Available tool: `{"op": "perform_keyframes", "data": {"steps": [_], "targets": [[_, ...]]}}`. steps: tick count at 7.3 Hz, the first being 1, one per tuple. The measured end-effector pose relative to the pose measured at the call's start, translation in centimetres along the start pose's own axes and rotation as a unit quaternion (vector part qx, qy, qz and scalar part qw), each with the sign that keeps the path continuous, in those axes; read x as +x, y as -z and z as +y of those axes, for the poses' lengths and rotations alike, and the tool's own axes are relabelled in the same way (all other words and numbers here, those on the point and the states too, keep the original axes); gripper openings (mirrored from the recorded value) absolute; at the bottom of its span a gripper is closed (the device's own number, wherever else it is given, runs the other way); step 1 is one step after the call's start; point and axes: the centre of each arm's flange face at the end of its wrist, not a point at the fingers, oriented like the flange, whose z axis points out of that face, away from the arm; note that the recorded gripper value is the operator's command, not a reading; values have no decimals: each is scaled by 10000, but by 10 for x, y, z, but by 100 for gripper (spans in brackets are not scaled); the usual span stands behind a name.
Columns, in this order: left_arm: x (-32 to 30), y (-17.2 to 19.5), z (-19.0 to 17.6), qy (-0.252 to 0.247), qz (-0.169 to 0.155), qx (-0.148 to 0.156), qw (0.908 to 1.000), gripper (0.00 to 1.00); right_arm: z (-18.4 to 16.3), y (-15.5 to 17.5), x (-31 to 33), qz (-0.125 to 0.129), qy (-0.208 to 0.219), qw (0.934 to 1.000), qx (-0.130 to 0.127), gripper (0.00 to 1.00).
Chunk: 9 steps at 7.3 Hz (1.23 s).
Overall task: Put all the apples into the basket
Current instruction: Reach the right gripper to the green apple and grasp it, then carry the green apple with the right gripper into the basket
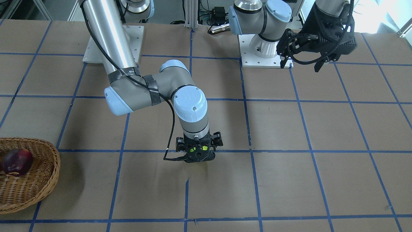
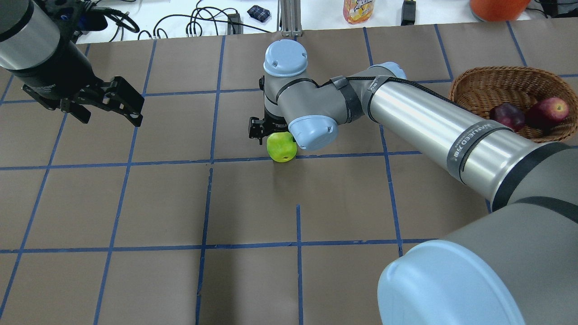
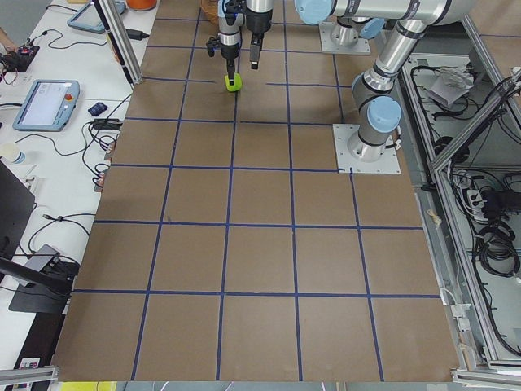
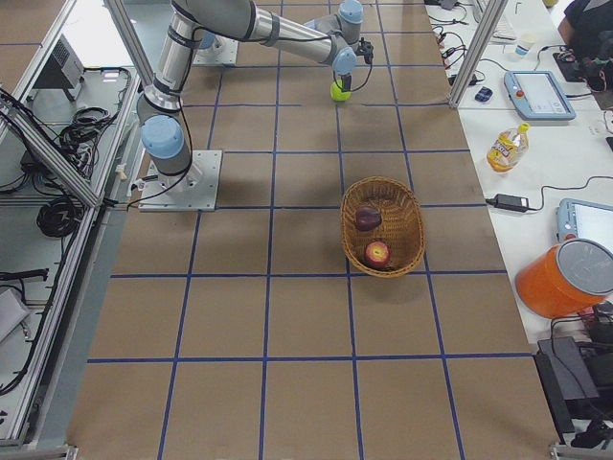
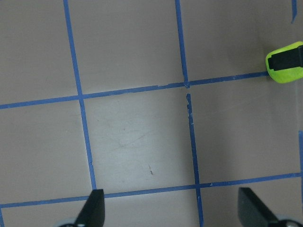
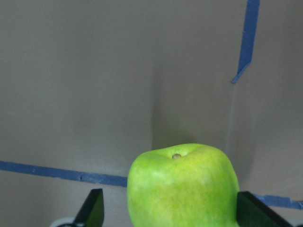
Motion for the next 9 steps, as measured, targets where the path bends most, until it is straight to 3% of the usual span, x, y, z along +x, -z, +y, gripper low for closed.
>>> {"op": "perform_keyframes", "data": {"steps": [3, 4, 5, 7, 9], "targets": [[1, -2, -8, 21, 64, 251, 9997, 100, -2, -22, 6, 248, -17, 9997, -35, 98], [2, 5, -8, -11, 34, 416, 9991, 100, -3, -24, 7, 259, -15, 9997, -36, 35], [4, 13, -8, -25, 42, 581, 9983, 100, -4, -23, 7, 264, -9, 9996, -32, 0], [12, 29, -10, 4, 304, 738, 9968, 100, -10, -9, 19, 276, -103, 9996, -40, 0], [11, 28, -14, 129, 447, 470, 9978, 100, -20, 55, 76, 327, -544, 9979, -151, 0]]}}
